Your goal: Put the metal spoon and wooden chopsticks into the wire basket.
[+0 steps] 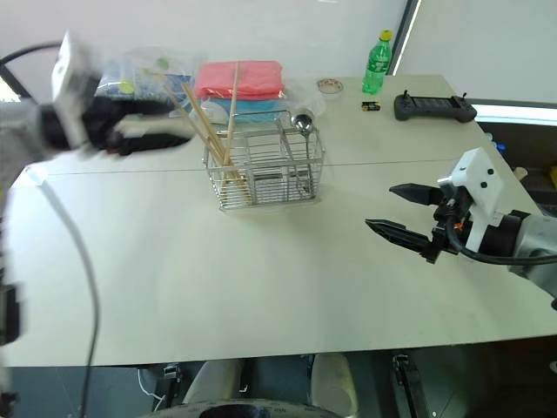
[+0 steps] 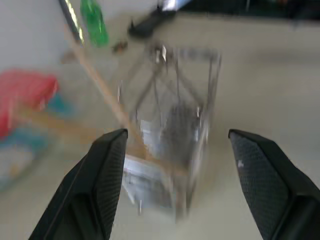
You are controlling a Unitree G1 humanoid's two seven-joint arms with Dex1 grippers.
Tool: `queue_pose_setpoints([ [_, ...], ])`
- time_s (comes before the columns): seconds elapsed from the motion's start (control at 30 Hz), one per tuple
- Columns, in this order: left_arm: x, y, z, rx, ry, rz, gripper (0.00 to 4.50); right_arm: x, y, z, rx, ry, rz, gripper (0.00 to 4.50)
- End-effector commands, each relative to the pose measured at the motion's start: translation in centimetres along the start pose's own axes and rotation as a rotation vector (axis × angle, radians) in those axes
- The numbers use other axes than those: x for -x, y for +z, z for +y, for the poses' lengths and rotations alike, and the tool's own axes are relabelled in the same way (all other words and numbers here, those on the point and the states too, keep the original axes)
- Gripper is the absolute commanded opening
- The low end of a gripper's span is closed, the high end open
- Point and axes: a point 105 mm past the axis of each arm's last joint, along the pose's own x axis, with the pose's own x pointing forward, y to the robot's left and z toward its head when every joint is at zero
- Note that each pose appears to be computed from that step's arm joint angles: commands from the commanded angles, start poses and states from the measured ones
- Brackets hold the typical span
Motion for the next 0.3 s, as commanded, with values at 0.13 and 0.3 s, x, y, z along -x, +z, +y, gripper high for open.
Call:
queue_pose_setpoints([
  [0.13, 3.2, -5.1, -1.8, -0.060, -0.100, 0.250, 3.37, -0.5, 0.4, -1.0, 0.086, 0.040, 0.007, 3.99],
  [0.3, 2.8, -5.6, -2.1, -0.081, -0.069, 0.245, 3.37, -1.6, 0.8, -1.0, 0.086, 0.073, -0.013, 3.99],
])
